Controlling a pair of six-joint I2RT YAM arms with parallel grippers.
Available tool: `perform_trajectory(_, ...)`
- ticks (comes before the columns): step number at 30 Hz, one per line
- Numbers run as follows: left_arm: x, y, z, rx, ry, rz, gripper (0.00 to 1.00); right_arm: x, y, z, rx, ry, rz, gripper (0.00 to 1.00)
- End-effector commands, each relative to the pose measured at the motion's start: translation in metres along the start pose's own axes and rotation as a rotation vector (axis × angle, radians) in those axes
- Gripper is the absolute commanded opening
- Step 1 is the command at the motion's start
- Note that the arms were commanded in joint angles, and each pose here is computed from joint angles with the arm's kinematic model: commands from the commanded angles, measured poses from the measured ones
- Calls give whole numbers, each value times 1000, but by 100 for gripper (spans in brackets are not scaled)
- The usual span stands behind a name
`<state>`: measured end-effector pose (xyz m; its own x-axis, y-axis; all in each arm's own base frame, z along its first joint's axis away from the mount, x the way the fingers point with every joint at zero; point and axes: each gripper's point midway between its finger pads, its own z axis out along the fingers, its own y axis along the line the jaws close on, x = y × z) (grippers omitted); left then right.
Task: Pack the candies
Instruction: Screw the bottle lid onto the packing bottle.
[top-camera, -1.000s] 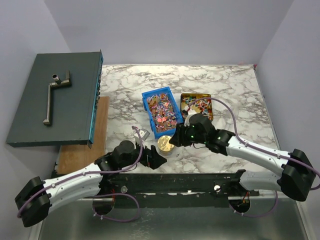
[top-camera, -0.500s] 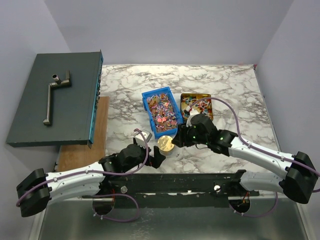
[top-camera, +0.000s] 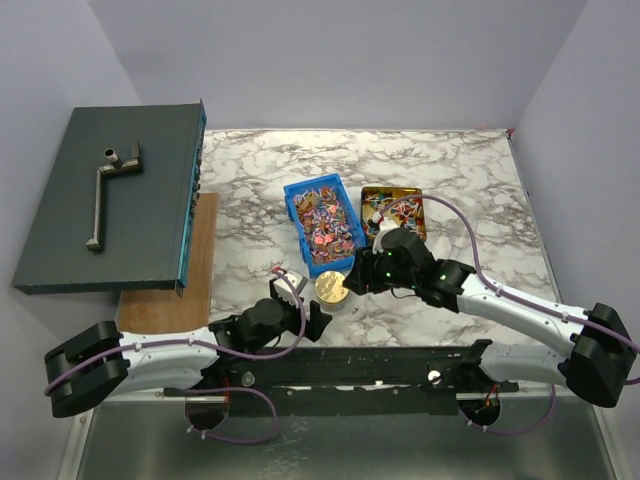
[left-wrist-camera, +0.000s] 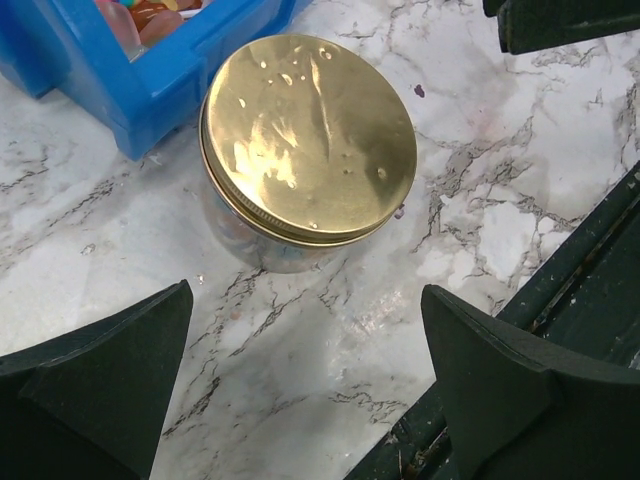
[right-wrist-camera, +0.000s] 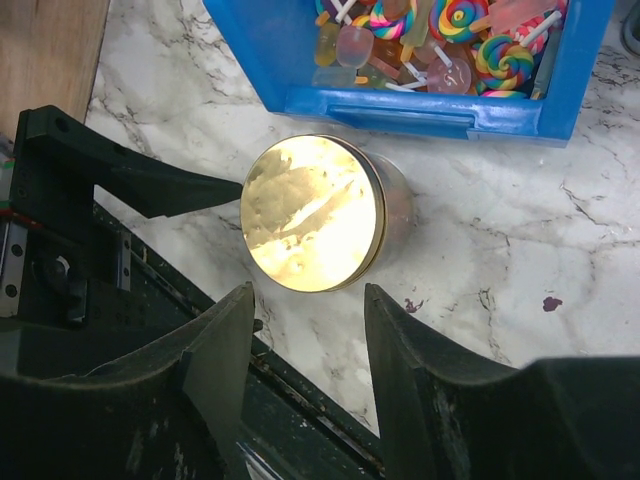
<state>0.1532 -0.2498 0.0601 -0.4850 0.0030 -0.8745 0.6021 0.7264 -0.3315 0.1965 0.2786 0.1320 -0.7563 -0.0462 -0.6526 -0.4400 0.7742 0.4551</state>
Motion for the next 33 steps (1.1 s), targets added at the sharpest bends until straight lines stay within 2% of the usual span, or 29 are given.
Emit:
perform_trajectory(1,-14,-7,8,14,-69,12,99,-1,-4,0,13,-22,-15,52)
perform_trajectory(15,-3,-1,36,-9,-120,9,99,5,-2,0,-18,-24,-15,54)
perform_trajectory(23,-8,-2,41,25,-218,36,99,7,-6,-1,-10,-24,-25,56)
perform_trajectory(33,6,1,52,21,-208,76,99,12,-8,0,-11,-12,-39,57)
